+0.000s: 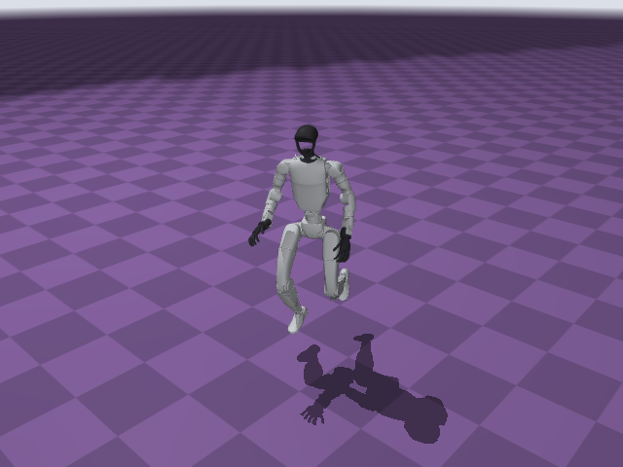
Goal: Run
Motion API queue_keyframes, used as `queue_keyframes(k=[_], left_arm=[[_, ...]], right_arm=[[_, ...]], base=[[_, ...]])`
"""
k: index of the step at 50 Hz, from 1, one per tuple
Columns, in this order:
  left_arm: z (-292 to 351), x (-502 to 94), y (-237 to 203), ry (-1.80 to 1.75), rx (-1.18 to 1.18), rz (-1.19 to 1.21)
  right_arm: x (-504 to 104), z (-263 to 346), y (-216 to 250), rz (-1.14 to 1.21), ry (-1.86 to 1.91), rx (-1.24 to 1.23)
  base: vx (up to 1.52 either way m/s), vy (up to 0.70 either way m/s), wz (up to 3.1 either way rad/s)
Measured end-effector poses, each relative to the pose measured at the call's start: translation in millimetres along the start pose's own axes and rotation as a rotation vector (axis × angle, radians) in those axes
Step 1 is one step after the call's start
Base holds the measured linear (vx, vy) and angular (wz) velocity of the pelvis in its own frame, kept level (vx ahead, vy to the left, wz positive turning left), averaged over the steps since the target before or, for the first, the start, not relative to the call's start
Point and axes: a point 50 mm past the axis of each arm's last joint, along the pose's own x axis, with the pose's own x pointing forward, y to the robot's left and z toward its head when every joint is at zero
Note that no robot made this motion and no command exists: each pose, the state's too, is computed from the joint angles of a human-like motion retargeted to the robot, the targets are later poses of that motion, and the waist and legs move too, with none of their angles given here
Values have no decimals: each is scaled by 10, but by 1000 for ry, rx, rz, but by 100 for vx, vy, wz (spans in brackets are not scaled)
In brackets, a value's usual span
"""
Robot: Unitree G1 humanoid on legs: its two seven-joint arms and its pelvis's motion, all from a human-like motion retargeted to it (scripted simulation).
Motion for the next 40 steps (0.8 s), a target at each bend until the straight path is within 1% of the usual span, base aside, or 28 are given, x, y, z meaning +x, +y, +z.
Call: queue_keyframes(k=[3, 6, 10, 13, 20, 25, 30, 35, 37, 40], left_arm=[[264, 153, 172, -105, 14, 56], [484, 263, 355, -189, 54, 111], [583, 305, 569, -230, 124, 174], [476, 244, 606, -208, 149, 176], [107, -139, 399, -162, 113, 112], [-221, -516, 105, -58, -11, 88], [-515, -830, -220, 108, -136, 59], [-622, -923, -459, 215, -218, 13], [-655, -921, -469, 242, -216, 11], [-679, -834, -363, 263, -192, 35]], right_arm=[[-245, -232, 144, 60, 108, -4], [-365, -339, 232, 81, 179, 5], [-318, -291, 292, 65, 193, 37], [-158, -116, 311, 32, 151, 82], [379, 548, 134, -114, -54, 169], [707, 970, -34, -204, -151, 216], [856, 1192, -125, -210, -216, 222], [789, 1102, -199, -193, -264, 181], [725, 941, -213, -185, -238, 156], [598, 552, -238, -156, -141, 82]], base=[[-111, 2, 19], [-105, 5, 27], [-95, 5, 19], [-84, 0, 13], [-76, -11, 12], [-78, -18, 29], [-84, -21, 12], [-90, -8, 53], [-92, -16, 47], [-91, -19, 37]])
